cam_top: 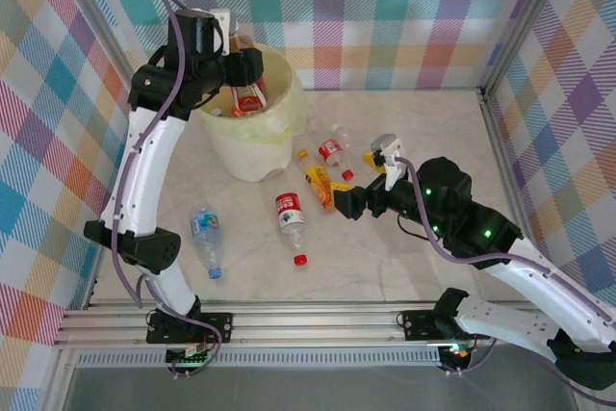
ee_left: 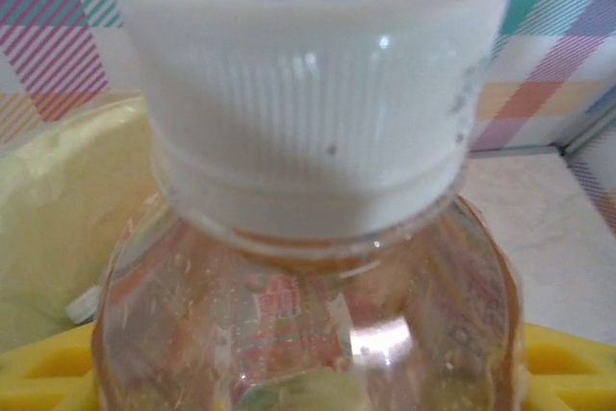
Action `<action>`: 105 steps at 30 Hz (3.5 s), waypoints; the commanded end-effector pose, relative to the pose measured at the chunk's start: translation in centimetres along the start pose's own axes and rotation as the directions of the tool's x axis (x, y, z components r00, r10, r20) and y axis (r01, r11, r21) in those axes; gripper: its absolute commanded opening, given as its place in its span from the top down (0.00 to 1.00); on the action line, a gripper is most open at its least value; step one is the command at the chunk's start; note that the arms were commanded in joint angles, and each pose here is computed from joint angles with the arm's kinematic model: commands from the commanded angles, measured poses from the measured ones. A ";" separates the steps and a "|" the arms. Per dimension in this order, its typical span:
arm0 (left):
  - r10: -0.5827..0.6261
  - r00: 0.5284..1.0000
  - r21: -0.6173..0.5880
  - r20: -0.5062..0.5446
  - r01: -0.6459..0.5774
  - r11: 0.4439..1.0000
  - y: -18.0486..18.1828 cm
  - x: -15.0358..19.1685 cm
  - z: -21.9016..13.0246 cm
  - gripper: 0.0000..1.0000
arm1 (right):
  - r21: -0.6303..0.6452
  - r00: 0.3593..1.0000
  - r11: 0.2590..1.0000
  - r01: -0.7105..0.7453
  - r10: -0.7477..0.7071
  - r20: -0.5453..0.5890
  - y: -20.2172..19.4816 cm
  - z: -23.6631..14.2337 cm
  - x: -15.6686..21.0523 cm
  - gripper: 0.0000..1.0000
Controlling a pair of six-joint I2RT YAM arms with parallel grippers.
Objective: Put the plastic bottles in the bin
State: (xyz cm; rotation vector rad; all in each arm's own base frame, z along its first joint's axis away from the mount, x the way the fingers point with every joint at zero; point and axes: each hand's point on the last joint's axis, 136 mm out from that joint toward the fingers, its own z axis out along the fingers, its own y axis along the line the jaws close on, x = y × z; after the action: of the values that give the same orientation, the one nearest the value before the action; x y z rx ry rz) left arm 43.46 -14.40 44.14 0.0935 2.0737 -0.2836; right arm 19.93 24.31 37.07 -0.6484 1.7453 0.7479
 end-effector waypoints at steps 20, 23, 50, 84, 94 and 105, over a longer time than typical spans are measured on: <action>-0.023 0.955 -0.099 -0.296 -0.007 0.995 5.5 6.9 8.3 0.23 | 0.021 0.999 0.999 -0.035 0.036 -0.029 -0.2 0.7 -0.1 0.00; -0.031 0.952 -0.095 -0.304 0.003 0.995 5.5 7.2 8.6 0.18 | 0.025 0.998 0.999 -0.043 0.044 -0.033 -0.3 0.6 0.1 0.00; -0.085 0.995 0.360 -0.054 0.099 0.928 -2.7 1.3 -4.6 0.00 | 0.144 0.968 0.971 -0.193 0.213 -0.133 -2.3 0.4 4.9 0.00; -0.176 0.929 0.494 -0.327 0.326 0.806 -2.8 25.7 -10.7 0.00 | 0.392 0.747 0.859 -0.328 0.490 -0.450 -0.7 8.9 23.0 0.07; -0.191 0.915 0.453 -0.355 0.347 0.821 -2.1 27.4 -10.7 0.00 | 0.389 0.681 0.850 -0.356 0.521 -0.514 1.0 13.9 25.6 0.09; -0.188 0.914 0.450 -0.360 0.347 0.823 -2.1 27.5 -10.5 0.00 | 0.423 0.615 0.829 -0.365 0.556 -0.559 1.7 17.7 29.1 0.12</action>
State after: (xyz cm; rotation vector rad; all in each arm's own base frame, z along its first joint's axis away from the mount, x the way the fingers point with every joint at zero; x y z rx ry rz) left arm 20.34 -15.59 25.92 0.1931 2.2564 -1.0554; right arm 21.38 35.57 5.10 -0.2799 2.7114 0.5794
